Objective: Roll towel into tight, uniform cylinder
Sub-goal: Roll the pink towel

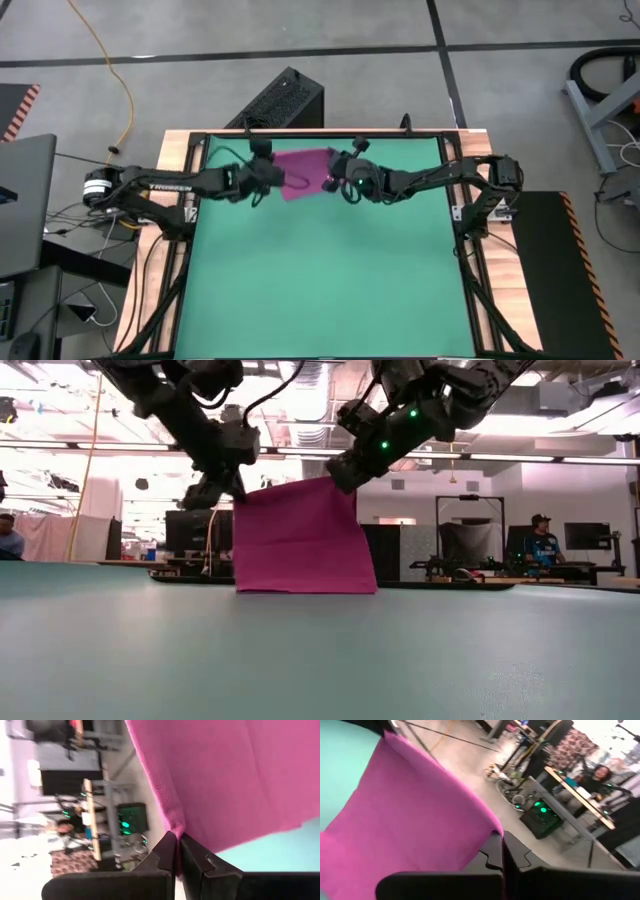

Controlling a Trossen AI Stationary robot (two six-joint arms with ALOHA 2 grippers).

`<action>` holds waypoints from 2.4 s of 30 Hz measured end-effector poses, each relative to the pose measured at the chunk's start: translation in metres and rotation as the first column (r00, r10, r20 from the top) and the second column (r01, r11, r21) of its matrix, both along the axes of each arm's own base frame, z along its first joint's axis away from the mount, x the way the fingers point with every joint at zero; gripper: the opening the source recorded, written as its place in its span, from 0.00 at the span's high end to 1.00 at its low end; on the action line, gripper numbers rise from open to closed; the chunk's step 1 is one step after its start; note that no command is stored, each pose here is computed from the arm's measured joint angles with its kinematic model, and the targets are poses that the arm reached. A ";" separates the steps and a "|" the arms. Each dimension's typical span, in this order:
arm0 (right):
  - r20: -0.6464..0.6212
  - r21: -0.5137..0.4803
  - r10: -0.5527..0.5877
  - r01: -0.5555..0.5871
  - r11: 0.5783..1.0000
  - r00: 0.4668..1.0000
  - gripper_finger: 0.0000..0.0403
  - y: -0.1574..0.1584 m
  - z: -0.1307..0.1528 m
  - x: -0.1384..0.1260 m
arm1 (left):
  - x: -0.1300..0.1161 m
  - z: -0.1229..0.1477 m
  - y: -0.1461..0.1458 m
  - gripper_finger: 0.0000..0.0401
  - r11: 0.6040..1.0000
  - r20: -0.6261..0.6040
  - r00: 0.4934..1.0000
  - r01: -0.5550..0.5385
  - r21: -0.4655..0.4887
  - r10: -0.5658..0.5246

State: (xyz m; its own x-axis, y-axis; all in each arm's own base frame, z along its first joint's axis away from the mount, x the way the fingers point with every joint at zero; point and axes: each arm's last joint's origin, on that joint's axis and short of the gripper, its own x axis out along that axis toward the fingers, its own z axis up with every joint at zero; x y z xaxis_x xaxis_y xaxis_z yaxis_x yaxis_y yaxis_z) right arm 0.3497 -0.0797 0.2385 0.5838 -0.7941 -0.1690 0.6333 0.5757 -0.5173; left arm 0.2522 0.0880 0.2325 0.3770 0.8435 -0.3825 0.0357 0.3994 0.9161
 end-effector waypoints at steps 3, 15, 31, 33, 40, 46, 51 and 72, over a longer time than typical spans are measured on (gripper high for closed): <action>0.021 -0.004 -0.042 0.042 0.999 0.999 0.98 -0.015 0.002 -0.003 | -0.001 0.010 0.022 1.00 0.997 0.014 1.000 0.006 0.076 -0.007; 0.092 -0.050 -0.107 0.111 0.993 0.990 0.98 -0.039 0.012 -0.009 | -0.007 0.027 0.053 1.00 0.983 0.117 0.988 0.082 0.162 -0.101; -0.066 -0.117 -0.071 0.063 0.991 0.995 0.98 0.093 0.005 0.000 | 0.005 0.015 -0.057 1.00 0.996 0.127 0.991 0.032 0.079 -0.042; -0.050 -0.123 -0.054 0.048 0.991 0.997 0.98 0.117 0.009 -0.004 | 0.002 0.019 -0.079 1.00 0.995 0.183 0.981 0.047 0.083 -0.061; 0.017 -0.143 -0.055 0.056 0.988 0.998 0.98 0.178 0.022 -0.017 | -0.010 0.034 -0.149 1.00 0.983 0.310 0.935 0.141 0.117 -0.171; 0.049 -0.101 -0.064 0.069 0.992 0.997 0.98 0.182 0.015 -0.021 | -0.011 0.035 -0.157 1.00 0.970 0.385 0.898 0.244 -0.027 -0.215; 0.025 0.092 -0.030 0.028 0.995 0.999 0.98 0.154 -0.009 -0.020 | -0.013 0.016 -0.129 1.00 0.955 0.336 0.938 0.177 -0.239 -0.090; -0.099 0.414 -0.036 0.074 0.907 0.994 0.93 0.031 -0.040 -0.015 | -0.017 -0.036 -0.028 1.00 0.889 0.448 0.889 0.125 -0.440 0.097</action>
